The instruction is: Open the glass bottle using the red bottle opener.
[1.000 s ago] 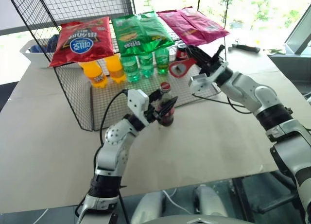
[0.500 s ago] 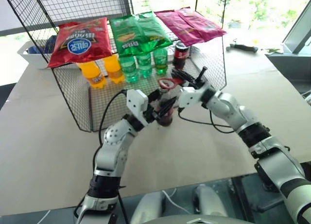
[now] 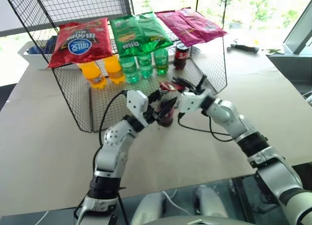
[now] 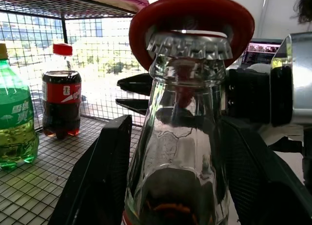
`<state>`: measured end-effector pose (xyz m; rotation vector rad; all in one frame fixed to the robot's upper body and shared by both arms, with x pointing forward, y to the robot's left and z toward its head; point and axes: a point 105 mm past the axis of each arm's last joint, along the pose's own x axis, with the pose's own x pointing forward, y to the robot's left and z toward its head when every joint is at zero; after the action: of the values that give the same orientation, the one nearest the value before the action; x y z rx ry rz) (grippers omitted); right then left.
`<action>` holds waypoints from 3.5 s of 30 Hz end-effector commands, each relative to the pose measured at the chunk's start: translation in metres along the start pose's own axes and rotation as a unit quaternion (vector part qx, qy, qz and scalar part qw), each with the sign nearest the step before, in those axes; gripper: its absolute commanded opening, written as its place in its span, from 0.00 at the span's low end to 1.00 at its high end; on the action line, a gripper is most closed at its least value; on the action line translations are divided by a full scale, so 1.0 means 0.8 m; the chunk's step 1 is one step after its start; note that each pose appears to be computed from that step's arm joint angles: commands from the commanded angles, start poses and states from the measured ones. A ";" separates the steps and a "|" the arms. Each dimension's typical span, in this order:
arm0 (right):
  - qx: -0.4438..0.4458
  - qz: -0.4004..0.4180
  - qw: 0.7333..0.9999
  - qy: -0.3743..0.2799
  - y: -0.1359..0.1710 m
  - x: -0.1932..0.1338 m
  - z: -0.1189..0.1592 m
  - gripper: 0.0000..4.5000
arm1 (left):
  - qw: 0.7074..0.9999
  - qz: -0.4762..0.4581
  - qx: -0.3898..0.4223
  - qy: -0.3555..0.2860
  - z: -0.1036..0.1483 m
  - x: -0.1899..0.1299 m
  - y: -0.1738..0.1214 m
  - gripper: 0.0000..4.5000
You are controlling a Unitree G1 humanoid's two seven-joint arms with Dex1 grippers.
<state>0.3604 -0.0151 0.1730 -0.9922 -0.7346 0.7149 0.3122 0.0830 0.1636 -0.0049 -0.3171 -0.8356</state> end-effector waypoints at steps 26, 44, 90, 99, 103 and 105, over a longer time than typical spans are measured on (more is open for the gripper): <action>-0.292 -0.136 0.941 -0.106 -0.129 0.023 0.093 0.00 | 0.998 -0.030 -0.044 0.042 -0.036 0.003 -0.022 0.47; -0.279 -0.170 0.944 -0.054 -0.150 0.009 0.062 0.00 | 0.998 -0.033 -0.043 0.041 -0.036 0.005 -0.023 0.47; -0.139 -0.258 0.938 0.186 -0.186 -0.091 -0.058 0.00 | 0.999 -0.053 0.000 -0.005 0.006 0.102 -0.016 0.47; -0.130 -0.257 0.937 0.197 -0.182 -0.098 -0.065 0.00 | 0.999 -0.038 0.023 0.010 -0.005 0.109 -0.009 0.47; -0.128 -0.256 0.937 0.200 -0.180 -0.100 -0.067 0.00 | 0.999 -0.037 0.026 0.011 -0.008 0.111 -0.007 0.47; -0.127 -0.256 0.937 0.203 -0.179 -0.102 -0.068 0.00 | 0.999 -0.037 0.028 0.011 -0.009 0.111 -0.006 0.47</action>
<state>0.3941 -0.1530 0.2452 -1.0981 -0.6233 0.0046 0.3628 0.0128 0.1902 0.0453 -0.3576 -0.9102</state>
